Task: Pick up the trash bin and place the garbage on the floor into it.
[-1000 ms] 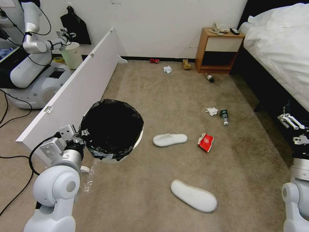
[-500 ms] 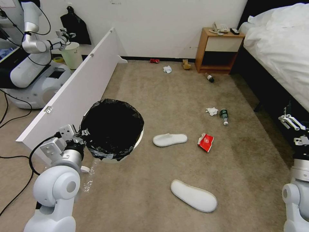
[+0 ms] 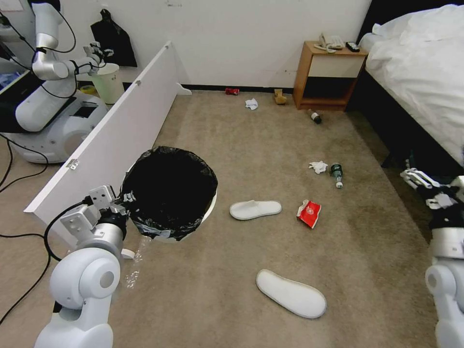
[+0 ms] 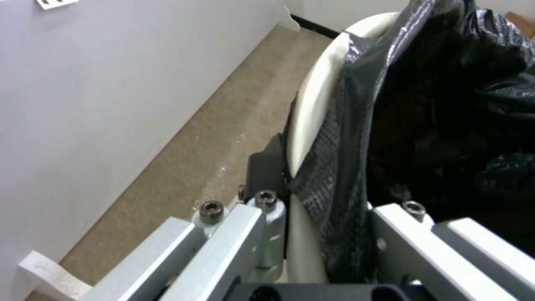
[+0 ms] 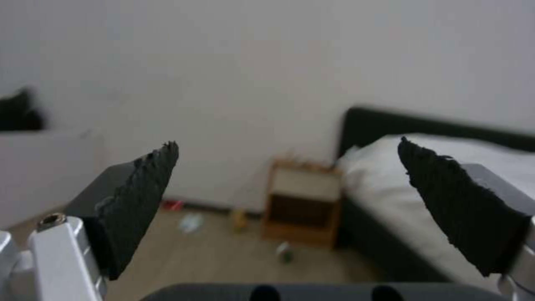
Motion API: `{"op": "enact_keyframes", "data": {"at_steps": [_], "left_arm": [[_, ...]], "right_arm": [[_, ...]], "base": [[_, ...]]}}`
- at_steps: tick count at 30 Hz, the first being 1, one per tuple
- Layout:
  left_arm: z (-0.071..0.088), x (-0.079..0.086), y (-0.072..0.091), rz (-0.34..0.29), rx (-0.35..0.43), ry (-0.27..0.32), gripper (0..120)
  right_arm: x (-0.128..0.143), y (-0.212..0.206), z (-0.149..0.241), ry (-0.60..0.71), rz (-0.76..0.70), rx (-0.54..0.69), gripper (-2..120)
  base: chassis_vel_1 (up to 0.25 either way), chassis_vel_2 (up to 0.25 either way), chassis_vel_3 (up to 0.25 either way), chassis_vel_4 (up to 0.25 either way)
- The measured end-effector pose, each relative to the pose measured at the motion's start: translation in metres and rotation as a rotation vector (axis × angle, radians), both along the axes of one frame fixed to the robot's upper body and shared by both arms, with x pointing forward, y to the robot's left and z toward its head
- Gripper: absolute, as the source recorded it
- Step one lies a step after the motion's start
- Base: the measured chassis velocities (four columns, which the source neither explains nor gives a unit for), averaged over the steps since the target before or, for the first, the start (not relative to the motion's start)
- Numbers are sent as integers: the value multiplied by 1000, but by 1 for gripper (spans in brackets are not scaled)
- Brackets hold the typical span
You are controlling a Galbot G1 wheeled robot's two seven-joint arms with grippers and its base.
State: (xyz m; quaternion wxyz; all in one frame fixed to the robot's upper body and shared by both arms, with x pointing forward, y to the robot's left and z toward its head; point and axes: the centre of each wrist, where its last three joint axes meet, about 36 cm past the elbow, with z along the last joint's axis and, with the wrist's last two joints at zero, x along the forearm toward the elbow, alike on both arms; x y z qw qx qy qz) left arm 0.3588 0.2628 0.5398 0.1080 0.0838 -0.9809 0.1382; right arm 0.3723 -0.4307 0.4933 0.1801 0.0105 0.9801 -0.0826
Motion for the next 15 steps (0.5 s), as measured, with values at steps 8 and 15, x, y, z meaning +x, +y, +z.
{"op": "enact_keyframes", "data": {"at_steps": [8, 15], "left_arm": [[-2, 1, 0, -6, 2, -1, 4], [-2, 1, 1, -12, 9, -5, 4]], "right_arm": [[17, -5, -13, 195, 211, -15, 100], [25, -13, -39, 378, 575, -102, 100]], "base": [[0, 0, 0, 0], [0, 0, 0, 0]]}}
